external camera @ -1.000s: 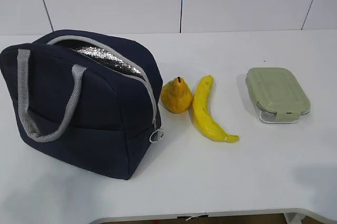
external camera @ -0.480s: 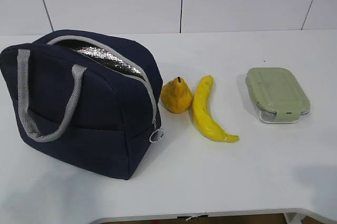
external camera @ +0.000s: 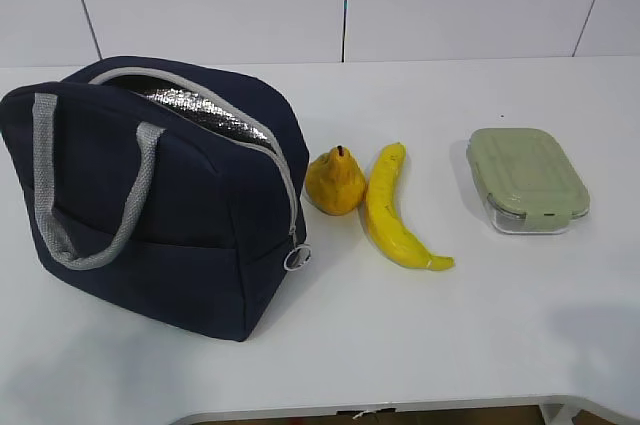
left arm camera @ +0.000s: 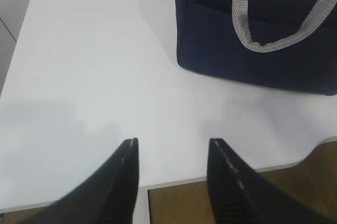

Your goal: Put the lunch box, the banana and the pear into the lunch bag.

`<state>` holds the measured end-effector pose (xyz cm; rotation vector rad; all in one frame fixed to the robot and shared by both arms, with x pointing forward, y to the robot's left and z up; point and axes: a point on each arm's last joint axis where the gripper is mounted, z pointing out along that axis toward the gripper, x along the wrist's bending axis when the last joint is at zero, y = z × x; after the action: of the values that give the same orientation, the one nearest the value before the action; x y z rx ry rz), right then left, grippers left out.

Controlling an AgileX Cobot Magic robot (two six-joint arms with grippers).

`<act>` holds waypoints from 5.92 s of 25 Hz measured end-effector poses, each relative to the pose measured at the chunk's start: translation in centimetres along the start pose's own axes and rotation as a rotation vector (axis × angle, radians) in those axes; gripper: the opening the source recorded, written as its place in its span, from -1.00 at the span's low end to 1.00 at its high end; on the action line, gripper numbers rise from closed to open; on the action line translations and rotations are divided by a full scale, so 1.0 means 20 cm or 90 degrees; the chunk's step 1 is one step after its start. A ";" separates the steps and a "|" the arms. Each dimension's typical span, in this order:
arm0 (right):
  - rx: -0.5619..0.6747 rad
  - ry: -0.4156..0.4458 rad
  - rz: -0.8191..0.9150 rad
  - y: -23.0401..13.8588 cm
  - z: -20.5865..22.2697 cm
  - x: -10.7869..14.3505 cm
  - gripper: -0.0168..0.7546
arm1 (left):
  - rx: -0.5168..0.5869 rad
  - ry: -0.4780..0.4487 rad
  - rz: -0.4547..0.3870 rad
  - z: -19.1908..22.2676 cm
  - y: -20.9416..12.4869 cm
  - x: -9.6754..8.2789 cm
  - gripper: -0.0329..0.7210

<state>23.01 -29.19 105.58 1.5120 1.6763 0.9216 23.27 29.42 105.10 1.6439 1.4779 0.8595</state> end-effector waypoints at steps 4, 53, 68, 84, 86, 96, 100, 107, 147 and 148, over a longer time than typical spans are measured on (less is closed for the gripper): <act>0.030 0.006 0.002 0.10 0.01 -0.01 0.54 | 0.000 0.000 0.000 0.00 0.00 0.00 -0.10; 0.137 0.385 0.181 1.04 1.09 -0.34 0.54 | 0.000 0.000 0.000 0.00 0.00 0.00 -0.10; 0.104 0.444 0.267 0.88 1.43 -0.56 0.54 | 0.000 0.000 0.000 0.00 0.00 0.00 -0.10; 0.105 0.439 0.352 0.61 1.66 -0.73 0.54 | 0.000 0.000 0.000 0.00 0.00 0.00 -0.10; 0.099 0.436 0.385 0.58 1.70 -0.76 0.54 | 0.000 0.000 0.000 0.00 0.00 0.00 -0.10; 0.150 0.437 0.461 0.35 1.89 -0.79 0.54 | 0.000 0.000 0.000 0.00 0.00 0.00 -0.10; 0.149 0.437 0.472 0.32 1.91 -0.79 0.54 | 0.000 0.000 0.000 0.00 0.00 0.00 -0.10; 0.145 0.444 0.466 0.29 1.95 -0.77 0.58 | 0.000 0.000 0.000 0.00 0.00 0.00 -0.10; 0.161 0.481 0.456 0.25 2.06 -0.63 0.40 | 0.000 0.000 0.000 0.00 0.00 0.00 -0.10; 0.161 0.481 0.456 0.25 2.06 -0.63 0.32 | 0.000 0.000 0.000 0.00 0.00 0.00 -0.10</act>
<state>61.97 -38.98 89.12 2.1743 1.7909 1.8992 23.27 29.42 105.10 1.6439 1.4779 0.8595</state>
